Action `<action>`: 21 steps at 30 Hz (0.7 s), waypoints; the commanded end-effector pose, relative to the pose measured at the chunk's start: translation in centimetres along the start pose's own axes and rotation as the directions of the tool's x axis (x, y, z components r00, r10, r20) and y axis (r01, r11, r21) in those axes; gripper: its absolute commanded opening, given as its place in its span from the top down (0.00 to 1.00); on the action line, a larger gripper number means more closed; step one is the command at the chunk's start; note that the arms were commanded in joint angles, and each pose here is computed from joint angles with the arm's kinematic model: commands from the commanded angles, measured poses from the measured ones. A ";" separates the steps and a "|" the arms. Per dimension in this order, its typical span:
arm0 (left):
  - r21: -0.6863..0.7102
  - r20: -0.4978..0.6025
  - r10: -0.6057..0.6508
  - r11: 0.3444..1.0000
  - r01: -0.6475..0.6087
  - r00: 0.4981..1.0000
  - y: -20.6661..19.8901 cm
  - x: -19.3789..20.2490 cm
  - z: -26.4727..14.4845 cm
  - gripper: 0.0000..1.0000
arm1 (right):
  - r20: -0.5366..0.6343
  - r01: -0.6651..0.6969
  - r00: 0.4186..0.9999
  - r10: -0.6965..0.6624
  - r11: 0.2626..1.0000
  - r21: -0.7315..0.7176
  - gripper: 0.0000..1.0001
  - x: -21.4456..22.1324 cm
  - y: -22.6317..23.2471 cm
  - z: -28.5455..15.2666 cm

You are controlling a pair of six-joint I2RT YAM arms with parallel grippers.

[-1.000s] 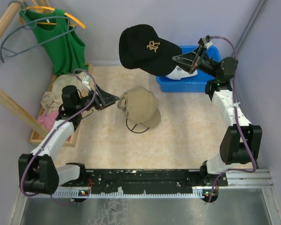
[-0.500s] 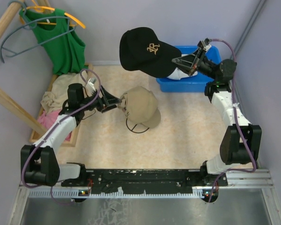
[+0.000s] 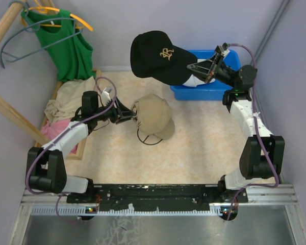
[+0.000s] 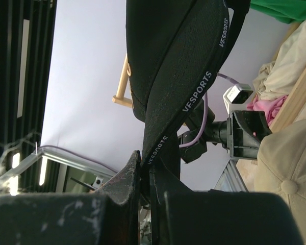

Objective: Stack the hats

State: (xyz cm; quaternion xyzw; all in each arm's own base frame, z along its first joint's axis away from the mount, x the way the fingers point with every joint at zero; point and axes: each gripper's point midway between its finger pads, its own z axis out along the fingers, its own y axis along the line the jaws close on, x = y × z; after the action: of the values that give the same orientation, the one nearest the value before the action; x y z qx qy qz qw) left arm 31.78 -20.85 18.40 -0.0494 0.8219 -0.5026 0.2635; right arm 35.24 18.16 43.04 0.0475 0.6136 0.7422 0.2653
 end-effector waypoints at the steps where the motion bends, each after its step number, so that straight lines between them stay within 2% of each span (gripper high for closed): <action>1: -0.014 0.025 0.036 0.999 -0.036 0.999 0.4 -0.9 0.7 0.53 | 0.004 0.083 0.997 -0.083 0.996 -0.046 1.00 0.9 2.3 -0.5; 3: -0.025 0.028 0.049 0.999 -0.048 0.998 1.2 -1.0 1.1 0.64 | -0.002 0.073 0.997 -0.073 0.996 -0.040 1.00 1.2 1.9 -0.6; 5: -0.030 0.021 0.056 0.998 -0.055 0.998 2.0 -1.0 1.7 0.70 | -0.014 0.060 0.998 -0.061 0.998 -0.037 1.00 1.5 1.4 -0.8; 9: -0.018 0.004 0.045 0.999 -0.045 0.999 3.0 -1.2 2.7 0.78 | -0.036 0.026 0.999 -0.027 0.999 -0.024 1.00 2.4 0.4 -1.3; 16: 0.005 0.002 0.048 0.999 -0.048 0.999 4.0 -1.6 3.7 0.78 | -0.094 -0.049 0.994 0.047 0.999 -0.020 1.00 5.3 -1.6 -0.6; 21: 0.024 -0.006 0.055 0.998 -0.055 0.998 4.3 -2.5 4.4 0.71 | -0.131 -0.101 0.987 0.098 0.995 -0.013 1.00 7.5 -3.1 -0.5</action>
State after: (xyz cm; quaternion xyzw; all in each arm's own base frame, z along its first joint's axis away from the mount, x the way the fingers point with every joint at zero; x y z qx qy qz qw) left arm 35.13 -21.49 13.50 -0.0419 0.8263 -0.5023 0.2513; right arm 32.55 20.72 36.26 0.0766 0.6366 0.7485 0.1692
